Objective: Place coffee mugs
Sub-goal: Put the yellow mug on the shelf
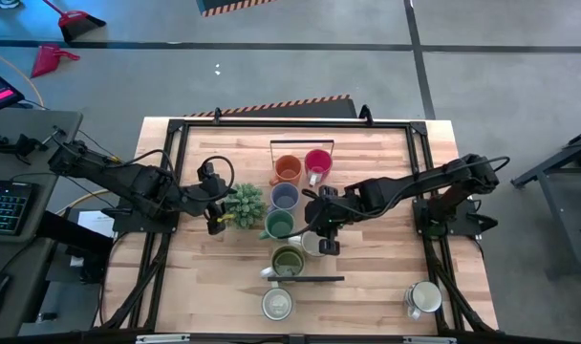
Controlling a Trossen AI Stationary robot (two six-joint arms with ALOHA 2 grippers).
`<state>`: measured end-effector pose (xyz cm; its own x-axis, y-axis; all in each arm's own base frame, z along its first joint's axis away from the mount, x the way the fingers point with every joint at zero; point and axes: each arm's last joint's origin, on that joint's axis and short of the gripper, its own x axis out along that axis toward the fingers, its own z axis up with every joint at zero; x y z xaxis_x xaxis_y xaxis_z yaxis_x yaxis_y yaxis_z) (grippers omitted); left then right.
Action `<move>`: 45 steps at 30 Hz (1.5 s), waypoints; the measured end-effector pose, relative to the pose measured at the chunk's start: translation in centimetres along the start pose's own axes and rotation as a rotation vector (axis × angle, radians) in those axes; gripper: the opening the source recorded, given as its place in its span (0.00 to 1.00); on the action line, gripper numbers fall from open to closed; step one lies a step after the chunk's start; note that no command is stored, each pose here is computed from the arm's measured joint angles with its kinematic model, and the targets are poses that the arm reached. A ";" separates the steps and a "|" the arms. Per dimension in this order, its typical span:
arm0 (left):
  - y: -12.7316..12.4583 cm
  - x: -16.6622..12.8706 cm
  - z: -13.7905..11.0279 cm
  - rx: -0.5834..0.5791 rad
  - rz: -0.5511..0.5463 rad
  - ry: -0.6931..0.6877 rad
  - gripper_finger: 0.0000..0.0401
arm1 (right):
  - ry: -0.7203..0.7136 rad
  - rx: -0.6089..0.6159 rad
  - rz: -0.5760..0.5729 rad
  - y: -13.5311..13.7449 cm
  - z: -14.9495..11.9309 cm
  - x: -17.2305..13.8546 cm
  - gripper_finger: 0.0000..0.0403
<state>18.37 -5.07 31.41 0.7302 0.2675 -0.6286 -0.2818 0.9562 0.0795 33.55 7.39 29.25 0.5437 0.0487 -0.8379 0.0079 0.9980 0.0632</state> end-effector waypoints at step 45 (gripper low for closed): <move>0.0 0.0 0.0 -0.007 -0.013 0.007 0.34 | 0.183 0.003 0.066 -0.6 -1.0 3.0 0.18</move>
<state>18.36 -5.12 31.37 0.7293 0.2542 -0.6352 -0.2766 0.9587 0.0661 34.33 6.94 26.10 0.3818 0.1212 -0.9163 -0.0198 0.9922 0.1230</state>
